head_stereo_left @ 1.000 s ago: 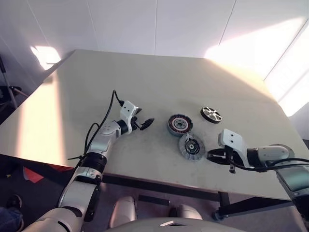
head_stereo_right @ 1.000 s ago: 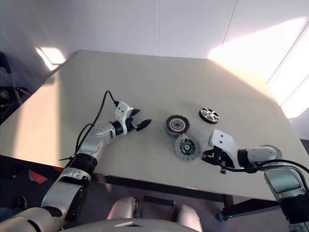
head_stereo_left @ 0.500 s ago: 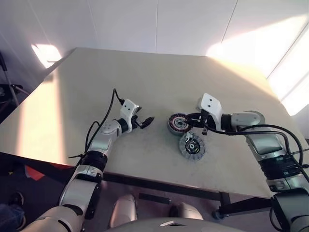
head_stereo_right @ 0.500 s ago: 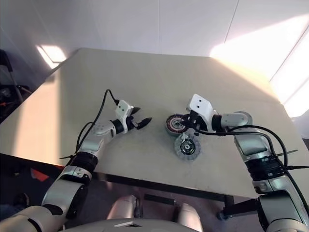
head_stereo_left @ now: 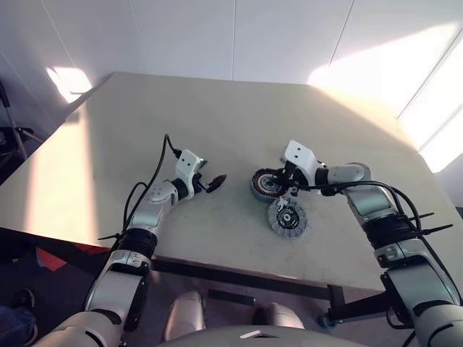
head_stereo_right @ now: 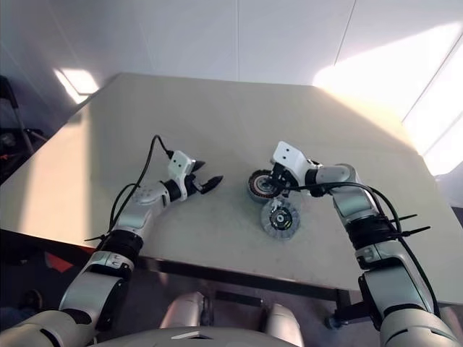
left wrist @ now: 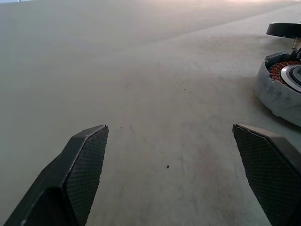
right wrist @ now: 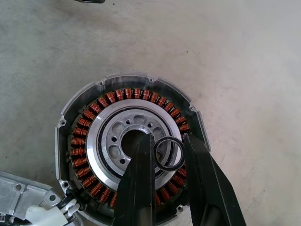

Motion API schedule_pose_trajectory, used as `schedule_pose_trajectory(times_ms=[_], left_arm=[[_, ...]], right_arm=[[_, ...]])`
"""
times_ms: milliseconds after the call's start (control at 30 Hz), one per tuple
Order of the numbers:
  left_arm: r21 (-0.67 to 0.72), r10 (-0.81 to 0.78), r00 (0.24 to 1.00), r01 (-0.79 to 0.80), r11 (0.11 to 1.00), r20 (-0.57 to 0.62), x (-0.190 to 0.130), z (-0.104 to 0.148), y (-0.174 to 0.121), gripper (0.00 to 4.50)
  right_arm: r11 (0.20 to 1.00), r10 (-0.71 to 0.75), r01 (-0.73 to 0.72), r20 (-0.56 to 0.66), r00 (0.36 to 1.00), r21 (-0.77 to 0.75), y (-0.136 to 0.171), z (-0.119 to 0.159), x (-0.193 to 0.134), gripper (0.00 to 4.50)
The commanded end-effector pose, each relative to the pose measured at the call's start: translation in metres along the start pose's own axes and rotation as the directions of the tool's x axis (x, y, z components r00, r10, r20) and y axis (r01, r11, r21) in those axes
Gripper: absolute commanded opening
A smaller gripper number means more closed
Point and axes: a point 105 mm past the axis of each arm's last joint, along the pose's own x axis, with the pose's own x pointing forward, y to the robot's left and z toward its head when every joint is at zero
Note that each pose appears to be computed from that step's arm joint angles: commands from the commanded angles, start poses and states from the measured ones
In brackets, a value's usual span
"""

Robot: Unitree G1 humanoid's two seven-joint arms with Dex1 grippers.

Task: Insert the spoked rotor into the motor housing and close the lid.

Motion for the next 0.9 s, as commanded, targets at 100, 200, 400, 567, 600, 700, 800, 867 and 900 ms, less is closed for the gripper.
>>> schedule_pose_trajectory(times_ms=[100, 200, 400, 567, 600, 700, 800, 867, 900], left_arm=[[0.035, 0.019, 0.999, -0.02, 0.999, 0.052, -0.002, 0.018, 0.006, 4.5], [0.033, 0.018, 0.998, -0.02, 0.999, 0.052, -0.002, 0.017, 0.006, 4.5], [0.031, 0.017, 0.998, -0.019, 0.999, 0.053, -0.001, 0.017, 0.005, 4.5], [0.03, 0.018, 0.999, -0.02, 0.999, 0.05, -0.001, 0.016, 0.005, 4.5], [0.03, 0.018, 0.999, -0.02, 0.999, 0.05, -0.001, 0.016, 0.005, 4.5], [0.03, 0.018, 0.999, -0.019, 0.999, 0.05, -0.001, 0.016, 0.005, 4.5], [0.03, 0.018, 0.999, -0.02, 0.999, 0.05, -0.001, 0.016, 0.005, 4.5], [0.029, 0.018, 0.999, -0.02, 0.999, 0.05, -0.001, 0.016, 0.005, 4.5], [0.029, 0.018, 0.999, -0.02, 0.999, 0.05, -0.001, 0.016, 0.005, 4.5]], right_arm=[[0.998, 0.015, -0.011, 0.058, 0.998, -0.063, 0.0, 0.022, 0.0, 0.57], [0.998, 0.02, -0.016, 0.06, 0.998, -0.067, 0.001, 0.023, 0.0, 0.57], [0.997, 0.044, -0.042, 0.034, 0.998, -0.065, 0.009, 0.015, 0.004, 0.57], [0.996, 0.062, -0.06, 0.021, 0.998, -0.066, 0.015, 0.01, 0.004, 0.57], [0.996, 0.064, -0.063, 0.016, 0.998, -0.067, 0.016, 0.009, 0.003, 0.57], [0.996, 0.066, -0.065, 0.011, 0.998, -0.068, 0.016, 0.008, 0.002, 0.57], [0.995, 0.077, -0.076, 0.012, 0.997, -0.058, 0.018, 0.008, 0.002, 0.57], [0.995, 0.082, -0.081, 0.013, 0.997, -0.056, 0.018, 0.008, 0.002, 1.31], [0.995, 0.081, -0.079, 0.028, 0.996, -0.067, 0.018, 0.011, 0.002, 1.58]])
